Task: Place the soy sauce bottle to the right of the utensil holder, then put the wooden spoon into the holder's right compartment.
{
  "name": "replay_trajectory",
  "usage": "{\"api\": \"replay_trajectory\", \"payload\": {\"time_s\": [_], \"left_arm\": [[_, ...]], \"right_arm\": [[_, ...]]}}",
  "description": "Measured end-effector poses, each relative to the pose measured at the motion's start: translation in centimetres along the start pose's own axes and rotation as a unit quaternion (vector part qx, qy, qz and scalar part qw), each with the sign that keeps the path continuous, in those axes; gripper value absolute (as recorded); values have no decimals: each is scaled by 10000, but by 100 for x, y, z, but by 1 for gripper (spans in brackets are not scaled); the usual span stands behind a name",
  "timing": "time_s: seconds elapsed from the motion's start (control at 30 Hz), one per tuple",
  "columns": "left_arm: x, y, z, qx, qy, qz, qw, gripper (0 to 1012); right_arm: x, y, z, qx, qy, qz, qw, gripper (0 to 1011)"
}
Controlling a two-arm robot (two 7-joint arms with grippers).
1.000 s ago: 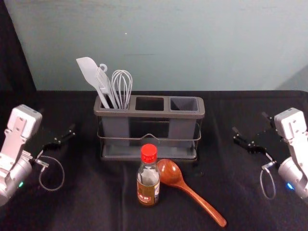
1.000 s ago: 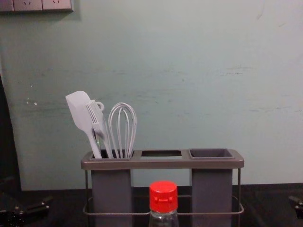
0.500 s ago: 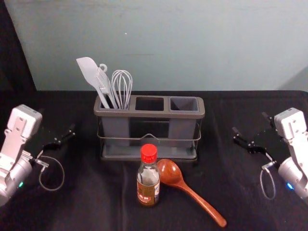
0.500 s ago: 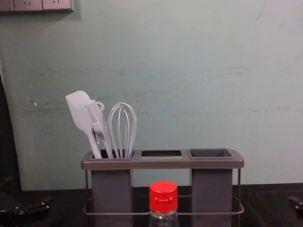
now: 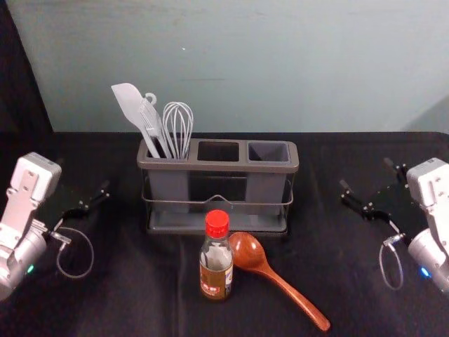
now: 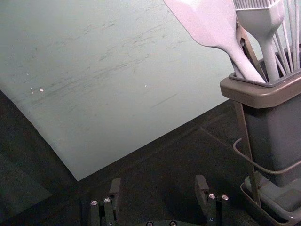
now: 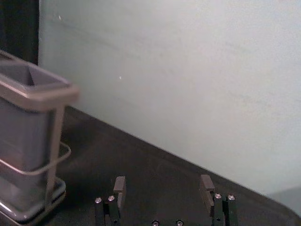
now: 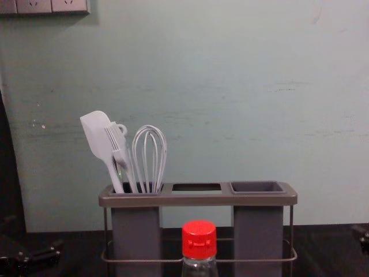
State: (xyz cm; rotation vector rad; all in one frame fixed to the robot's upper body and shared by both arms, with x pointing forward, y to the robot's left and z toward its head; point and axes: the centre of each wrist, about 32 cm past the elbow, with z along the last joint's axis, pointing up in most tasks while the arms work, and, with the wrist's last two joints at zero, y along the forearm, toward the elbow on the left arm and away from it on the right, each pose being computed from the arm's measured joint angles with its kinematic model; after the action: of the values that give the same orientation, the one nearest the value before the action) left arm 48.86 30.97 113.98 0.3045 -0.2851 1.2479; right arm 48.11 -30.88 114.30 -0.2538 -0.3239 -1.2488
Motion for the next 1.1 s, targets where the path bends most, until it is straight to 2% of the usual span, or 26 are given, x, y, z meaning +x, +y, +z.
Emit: {"api": "replay_trajectory", "payload": {"time_s": [0.23,0.43,0.83,0.97,1.1], "left_arm": [[0,0,0,0,0,0,10000,1011],[0,0,0,0,0,0,10000,1011],[0,0,0,0,0,0,10000,1011],[0,0,0,0,1,0,10000,1011],[0,0,0,0,0,0,10000,1012]], "right_arm": [[-9,-157,175,398,-97,1,9992,1003],[-21,-356,245,638,-114,77,9979,1003],[-12,-756,120,751,197,478,9958,1003],[10,-828,103,849,307,842,9923,1002],[6,-865,86,1061,407,1281,9852,1003]]}}
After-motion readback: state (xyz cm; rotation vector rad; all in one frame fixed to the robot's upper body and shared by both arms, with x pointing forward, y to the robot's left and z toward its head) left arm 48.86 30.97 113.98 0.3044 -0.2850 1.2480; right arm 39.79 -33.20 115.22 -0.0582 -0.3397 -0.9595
